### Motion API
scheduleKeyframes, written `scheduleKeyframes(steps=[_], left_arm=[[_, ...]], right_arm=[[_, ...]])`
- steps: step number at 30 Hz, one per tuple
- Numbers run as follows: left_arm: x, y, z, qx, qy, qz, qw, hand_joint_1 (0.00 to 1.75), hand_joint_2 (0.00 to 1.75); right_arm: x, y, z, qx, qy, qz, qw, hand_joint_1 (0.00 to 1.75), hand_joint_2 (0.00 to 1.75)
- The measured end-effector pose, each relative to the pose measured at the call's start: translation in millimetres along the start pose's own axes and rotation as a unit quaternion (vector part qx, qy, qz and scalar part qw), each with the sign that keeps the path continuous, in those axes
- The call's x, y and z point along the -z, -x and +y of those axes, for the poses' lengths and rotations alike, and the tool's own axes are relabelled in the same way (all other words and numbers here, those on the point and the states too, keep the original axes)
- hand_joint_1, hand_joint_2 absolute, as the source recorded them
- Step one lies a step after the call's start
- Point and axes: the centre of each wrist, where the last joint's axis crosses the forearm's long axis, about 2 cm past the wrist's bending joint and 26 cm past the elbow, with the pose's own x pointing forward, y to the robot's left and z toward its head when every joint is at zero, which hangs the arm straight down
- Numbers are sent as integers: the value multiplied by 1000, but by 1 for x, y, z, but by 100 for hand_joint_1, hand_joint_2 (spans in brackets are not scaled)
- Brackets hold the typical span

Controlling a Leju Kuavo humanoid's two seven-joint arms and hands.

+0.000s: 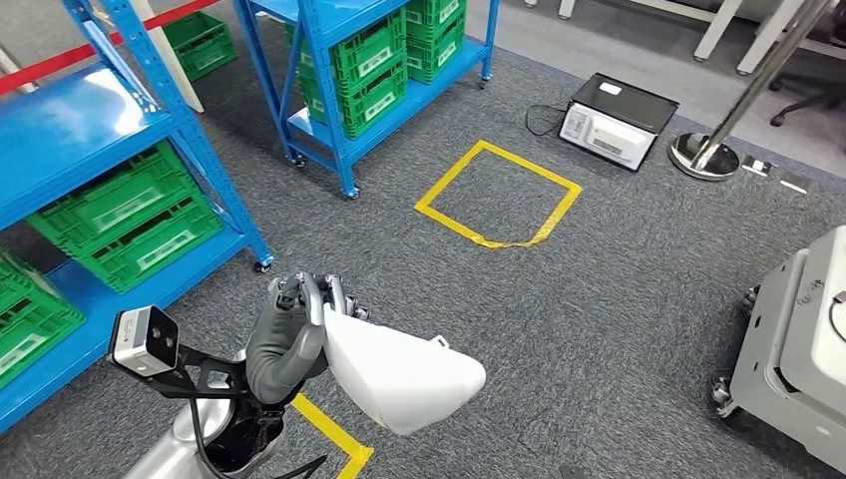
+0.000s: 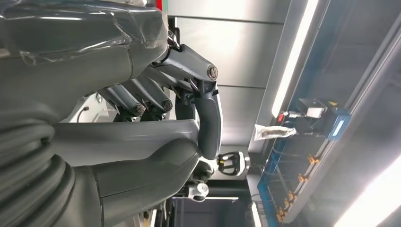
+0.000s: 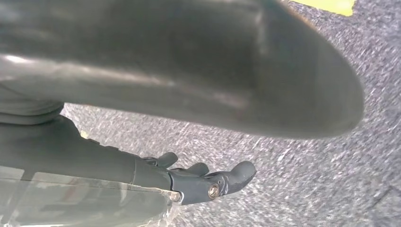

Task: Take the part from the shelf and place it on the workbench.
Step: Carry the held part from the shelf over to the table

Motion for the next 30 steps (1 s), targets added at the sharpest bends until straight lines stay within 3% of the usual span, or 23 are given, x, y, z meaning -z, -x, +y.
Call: scheduleKeyframes(steps=[30], left_arm=[[2, 3, 3, -4, 8, 10, 1000, 175, 175]], right_arm=[[-1, 6, -1, 12, -8, 3, 1000, 0, 0]])
